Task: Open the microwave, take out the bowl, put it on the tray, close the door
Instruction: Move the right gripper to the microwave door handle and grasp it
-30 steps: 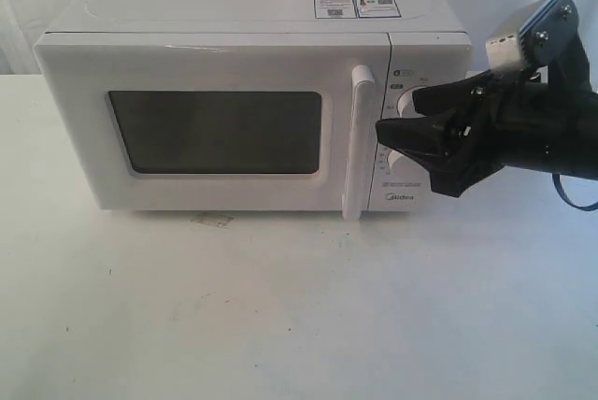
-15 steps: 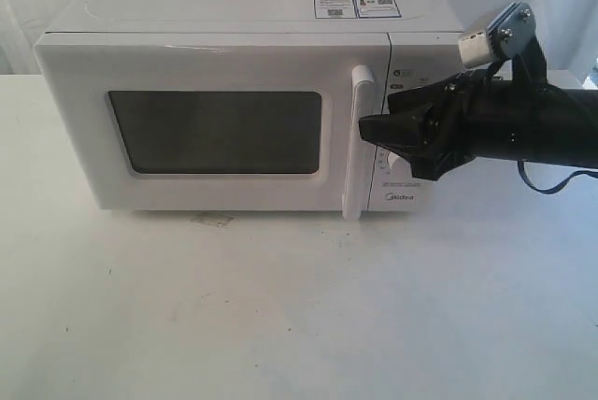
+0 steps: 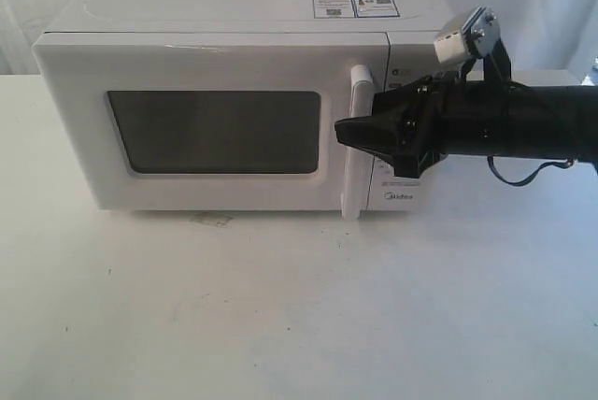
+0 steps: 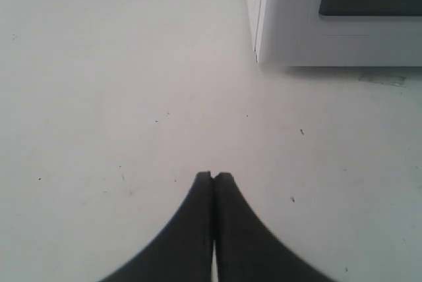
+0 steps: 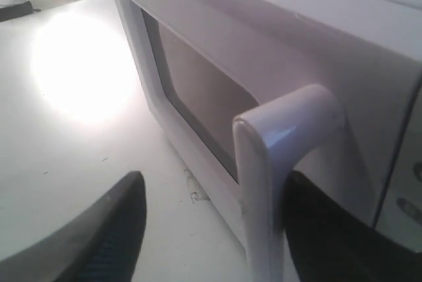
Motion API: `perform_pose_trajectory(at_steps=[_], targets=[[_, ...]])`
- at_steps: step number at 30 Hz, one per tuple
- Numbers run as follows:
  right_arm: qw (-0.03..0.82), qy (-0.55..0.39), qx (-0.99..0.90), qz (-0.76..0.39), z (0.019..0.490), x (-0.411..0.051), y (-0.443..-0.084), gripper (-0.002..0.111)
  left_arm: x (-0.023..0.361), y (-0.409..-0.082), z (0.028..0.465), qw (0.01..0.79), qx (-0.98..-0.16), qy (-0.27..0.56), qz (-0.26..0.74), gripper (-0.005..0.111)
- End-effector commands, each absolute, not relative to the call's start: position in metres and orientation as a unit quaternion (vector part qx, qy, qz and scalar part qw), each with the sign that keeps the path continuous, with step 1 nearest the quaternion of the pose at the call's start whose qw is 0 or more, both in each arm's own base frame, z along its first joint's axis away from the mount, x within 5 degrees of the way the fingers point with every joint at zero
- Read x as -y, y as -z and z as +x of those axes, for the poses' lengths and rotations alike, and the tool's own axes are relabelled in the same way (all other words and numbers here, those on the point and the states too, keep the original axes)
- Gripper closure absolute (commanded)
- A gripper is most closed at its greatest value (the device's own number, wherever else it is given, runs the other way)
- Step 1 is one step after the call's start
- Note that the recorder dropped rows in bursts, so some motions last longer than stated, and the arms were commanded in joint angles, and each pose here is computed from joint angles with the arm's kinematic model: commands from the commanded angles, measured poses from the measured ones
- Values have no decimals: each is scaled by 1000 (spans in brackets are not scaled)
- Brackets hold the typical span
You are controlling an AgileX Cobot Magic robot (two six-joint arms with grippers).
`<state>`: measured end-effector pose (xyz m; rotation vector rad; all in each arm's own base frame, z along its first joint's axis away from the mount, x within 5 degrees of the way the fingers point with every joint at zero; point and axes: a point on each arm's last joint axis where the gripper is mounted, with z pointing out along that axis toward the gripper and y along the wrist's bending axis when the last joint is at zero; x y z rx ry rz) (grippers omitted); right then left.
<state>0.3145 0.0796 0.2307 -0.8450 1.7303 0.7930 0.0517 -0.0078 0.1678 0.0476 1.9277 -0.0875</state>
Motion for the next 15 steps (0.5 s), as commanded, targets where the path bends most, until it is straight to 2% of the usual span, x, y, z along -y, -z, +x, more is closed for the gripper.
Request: perform_pose_trajectory(at_steps=[1, 3, 5, 6, 8, 15], targets=[[512, -319, -712, -360, 331, -92, -229, 59, 8, -167, 52, 571, -820, 42, 19, 107], [516, -319, -708, -362, 333, -92, -232, 67, 8, -167, 52, 571, -820, 42, 19, 107], [522, -314, -705, -364, 336, -92, -236, 83, 8, -167, 52, 571, -820, 42, 19, 107], [522, -311, -706, -363, 337, -92, -236, 95, 8, -167, 52, 571, -820, 42, 19, 107], [522, -307, -709, -361, 337, -91, -235, 108, 8, -167, 52, 571, -820, 42, 19, 107], [486, -324, -683, -439, 325, -96, -231, 108, 8, -167, 52, 571, -820, 42, 19, 107]])
